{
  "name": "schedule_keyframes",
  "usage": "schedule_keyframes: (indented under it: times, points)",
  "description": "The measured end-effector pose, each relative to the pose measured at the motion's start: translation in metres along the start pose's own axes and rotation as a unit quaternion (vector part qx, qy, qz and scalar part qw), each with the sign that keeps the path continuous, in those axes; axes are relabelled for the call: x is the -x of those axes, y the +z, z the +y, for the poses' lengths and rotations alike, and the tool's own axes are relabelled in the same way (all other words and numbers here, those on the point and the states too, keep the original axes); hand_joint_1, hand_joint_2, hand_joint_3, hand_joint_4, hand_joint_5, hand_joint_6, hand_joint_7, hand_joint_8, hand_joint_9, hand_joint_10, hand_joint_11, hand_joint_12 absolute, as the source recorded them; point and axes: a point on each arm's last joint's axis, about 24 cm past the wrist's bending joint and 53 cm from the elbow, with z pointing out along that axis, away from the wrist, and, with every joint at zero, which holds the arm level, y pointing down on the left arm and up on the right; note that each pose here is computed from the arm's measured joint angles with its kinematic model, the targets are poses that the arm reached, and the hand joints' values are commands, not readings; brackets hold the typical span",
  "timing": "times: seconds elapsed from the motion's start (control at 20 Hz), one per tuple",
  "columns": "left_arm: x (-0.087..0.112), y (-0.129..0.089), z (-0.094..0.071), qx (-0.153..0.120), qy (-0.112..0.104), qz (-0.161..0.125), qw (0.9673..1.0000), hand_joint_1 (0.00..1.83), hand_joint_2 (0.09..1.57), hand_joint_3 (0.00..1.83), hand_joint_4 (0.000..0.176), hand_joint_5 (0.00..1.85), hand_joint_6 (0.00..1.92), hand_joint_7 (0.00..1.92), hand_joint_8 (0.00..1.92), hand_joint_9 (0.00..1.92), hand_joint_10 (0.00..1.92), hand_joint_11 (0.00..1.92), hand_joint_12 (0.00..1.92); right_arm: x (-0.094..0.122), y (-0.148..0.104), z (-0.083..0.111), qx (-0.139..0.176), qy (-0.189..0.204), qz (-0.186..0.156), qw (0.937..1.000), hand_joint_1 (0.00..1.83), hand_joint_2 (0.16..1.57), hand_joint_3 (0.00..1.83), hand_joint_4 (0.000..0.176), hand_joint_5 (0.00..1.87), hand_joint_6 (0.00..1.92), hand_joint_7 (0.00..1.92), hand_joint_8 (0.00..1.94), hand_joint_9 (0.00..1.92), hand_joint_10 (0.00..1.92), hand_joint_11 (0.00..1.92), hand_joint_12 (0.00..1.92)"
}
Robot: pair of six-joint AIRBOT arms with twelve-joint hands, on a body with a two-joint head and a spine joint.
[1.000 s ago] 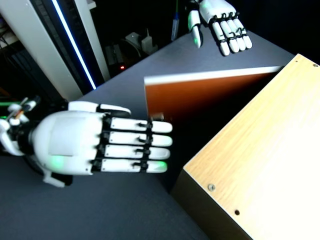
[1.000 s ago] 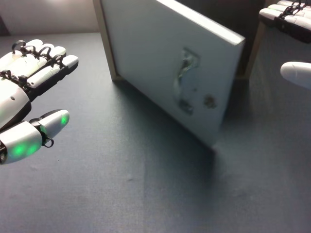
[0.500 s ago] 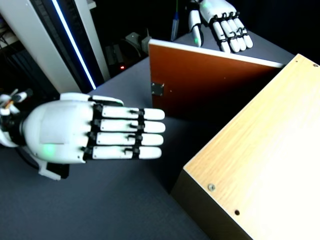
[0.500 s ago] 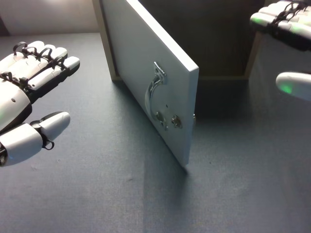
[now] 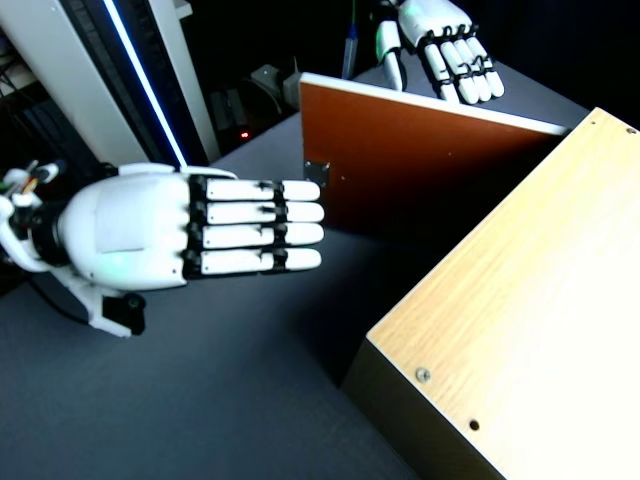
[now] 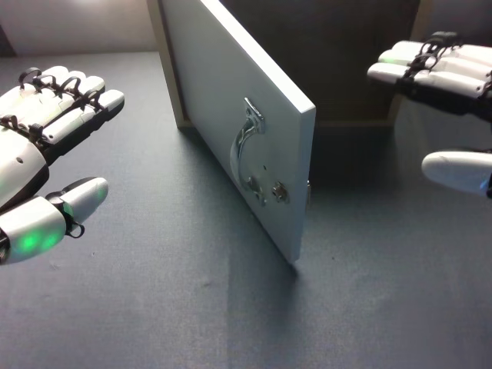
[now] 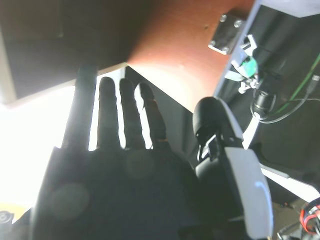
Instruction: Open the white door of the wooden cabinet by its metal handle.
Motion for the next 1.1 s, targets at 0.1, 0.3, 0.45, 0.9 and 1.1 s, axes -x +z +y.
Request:
schedule_keyframes:
  times: [0.1, 0.3, 0.45, 0.9, 1.1]
  points:
    - [0.001, 0.000, 0.000, -0.001, 0.000, -0.001, 1.0000, 0.00, 1.57, 0.14, 0.000, 0.08, 0.01, 0.00, 0.00, 0.00, 0.00, 0.00, 0.00, -0.010, 0.003, 0.004, 0.009, 0.006, 0.013, 0.9999, 0.15, 1.48, 0.00, 0.000, 0.09, 0.00, 0.04, 0.01, 0.04, 0.00, 0.26, 0.16]
    - [0.000, -0.003, 0.001, 0.002, -0.002, 0.000, 1.0000, 0.00, 1.57, 0.15, 0.000, 0.07, 0.00, 0.02, 0.00, 0.01, 0.00, 0.03, 0.01, -0.027, 0.009, 0.008, 0.022, 0.014, 0.027, 0.9993, 0.26, 1.49, 0.00, 0.000, 0.04, 0.00, 0.03, 0.00, 0.01, 0.00, 0.05, 0.08]
    - [0.002, -0.003, 0.002, 0.003, -0.002, -0.004, 1.0000, 0.00, 1.57, 0.08, 0.000, 0.05, 0.00, 0.01, 0.00, 0.01, 0.00, 0.02, 0.01, -0.040, 0.014, 0.009, 0.029, 0.030, 0.037, 0.9984, 0.31, 1.48, 0.00, 0.000, 0.08, 0.01, 0.09, 0.01, 0.03, 0.01, 0.04, 0.08]
    - [0.002, -0.006, 0.004, 0.011, -0.006, -0.005, 0.9999, 0.00, 1.42, 0.00, 0.000, 0.05, 0.02, 0.00, 0.00, 0.00, 0.00, 0.00, 0.00, -0.070, 0.028, 0.020, 0.056, 0.051, 0.061, 0.9952, 0.34, 1.46, 0.00, 0.000, 0.11, 0.00, 0.08, 0.00, 0.01, 0.01, 0.03, 0.09]
    - [0.001, -0.007, 0.004, 0.011, -0.005, -0.002, 0.9999, 0.24, 1.43, 0.00, 0.000, 0.01, 0.00, 0.00, 0.00, 0.00, 0.00, 0.00, 0.00, -0.082, 0.038, 0.031, 0.075, 0.055, 0.072, 0.9930, 0.30, 1.45, 0.01, 0.000, 0.09, 0.00, 0.08, 0.00, 0.00, 0.00, 0.00, 0.04]
